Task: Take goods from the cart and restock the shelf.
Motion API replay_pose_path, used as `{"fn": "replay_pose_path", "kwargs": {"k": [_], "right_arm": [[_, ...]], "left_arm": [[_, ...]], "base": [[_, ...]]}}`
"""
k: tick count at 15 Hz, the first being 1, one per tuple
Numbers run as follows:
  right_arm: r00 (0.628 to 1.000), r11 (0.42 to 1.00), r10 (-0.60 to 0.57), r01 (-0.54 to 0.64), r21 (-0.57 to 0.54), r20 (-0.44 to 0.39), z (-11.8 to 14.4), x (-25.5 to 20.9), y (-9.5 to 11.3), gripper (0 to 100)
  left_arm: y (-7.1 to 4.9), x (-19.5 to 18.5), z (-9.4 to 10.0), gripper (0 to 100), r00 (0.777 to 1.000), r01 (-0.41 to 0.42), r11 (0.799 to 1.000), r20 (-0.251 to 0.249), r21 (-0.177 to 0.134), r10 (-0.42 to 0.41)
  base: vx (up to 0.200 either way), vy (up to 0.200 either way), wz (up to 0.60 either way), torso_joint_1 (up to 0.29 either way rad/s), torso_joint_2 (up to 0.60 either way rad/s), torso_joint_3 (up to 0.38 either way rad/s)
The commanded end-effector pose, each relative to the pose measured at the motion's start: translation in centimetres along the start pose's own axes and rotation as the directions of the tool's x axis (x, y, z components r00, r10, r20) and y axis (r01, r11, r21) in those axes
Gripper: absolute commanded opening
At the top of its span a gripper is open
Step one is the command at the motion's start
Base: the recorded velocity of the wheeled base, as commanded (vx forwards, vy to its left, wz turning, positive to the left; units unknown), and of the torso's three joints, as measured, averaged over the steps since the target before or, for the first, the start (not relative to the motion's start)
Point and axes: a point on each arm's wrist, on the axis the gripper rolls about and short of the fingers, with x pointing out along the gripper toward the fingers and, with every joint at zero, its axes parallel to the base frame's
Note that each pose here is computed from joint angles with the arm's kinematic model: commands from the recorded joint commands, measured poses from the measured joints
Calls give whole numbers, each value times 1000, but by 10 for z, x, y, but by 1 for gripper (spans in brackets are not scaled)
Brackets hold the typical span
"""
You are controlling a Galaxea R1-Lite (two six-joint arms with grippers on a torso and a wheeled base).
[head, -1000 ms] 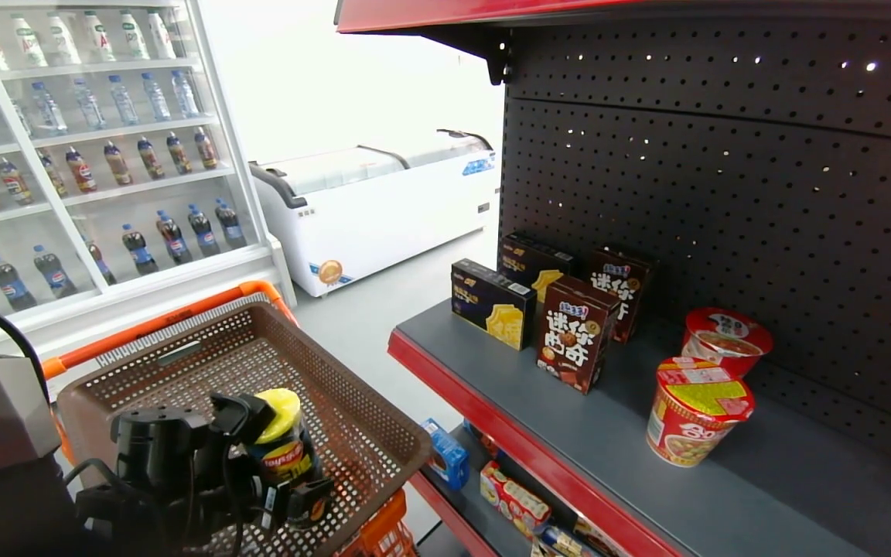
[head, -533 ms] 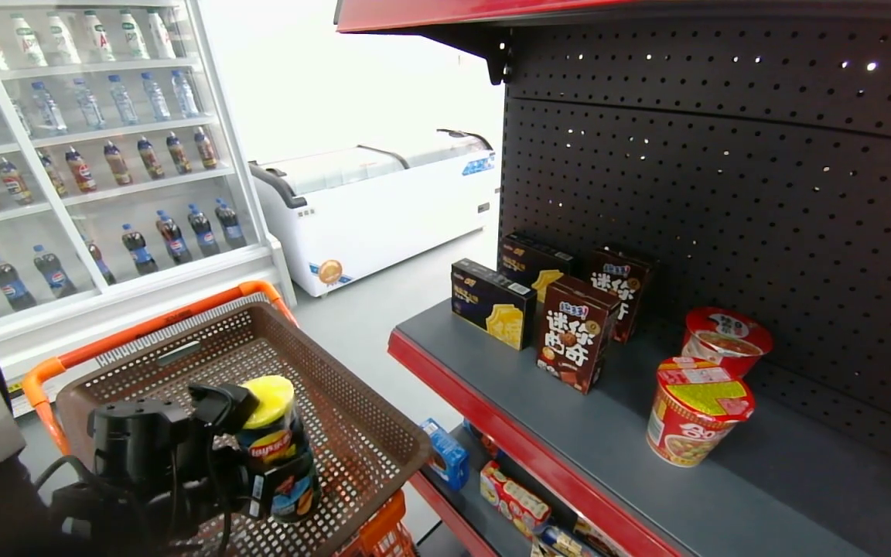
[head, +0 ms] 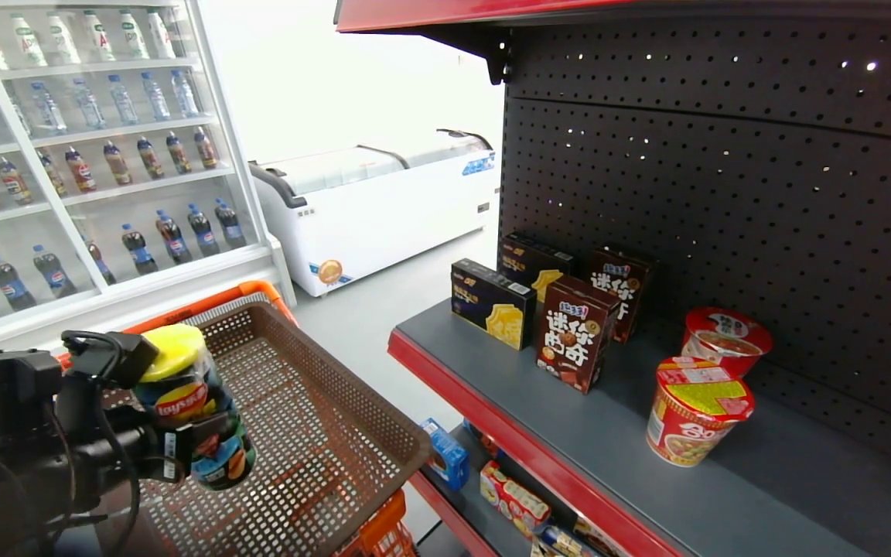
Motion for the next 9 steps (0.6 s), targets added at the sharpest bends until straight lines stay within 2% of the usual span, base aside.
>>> {"fn": "replay_pose_path", "kwargs": {"k": [1,3,4,5,8,9], "right_arm": [[1000,1000,0,0,0,-1,0,0,0,100],[1000,1000,0,0,0,0,0,0,0,100],[1000,1000,0,0,0,0,0,0,0,100],[1000,1000,0,0,0,0,0,0,0,100],[1000,1000,0,0,0,0,0,0,0,100],[1000,1000,0,0,0,0,0,0,0,100]], "left_arm": [[-10,-73,17,0,990,-9,1000,142,13,7],[-19,-104,11,0,985,5,1000,171,28,-10],[-20,-106,12,0,984,8,999,175,31,-14],[-28,-130,4,0,979,28,998,200,49,-37],[-32,-146,-15,0,975,21,999,222,46,-31],[-32,-147,-19,0,974,16,999,223,34,-23]], "base": [[0,0,0,0,0,0],[0,0,0,0,0,0],[0,0,0,0,0,0],[0,0,0,0,0,0],[0,0,0,0,0,0],[0,0,0,0,0,0]]}}
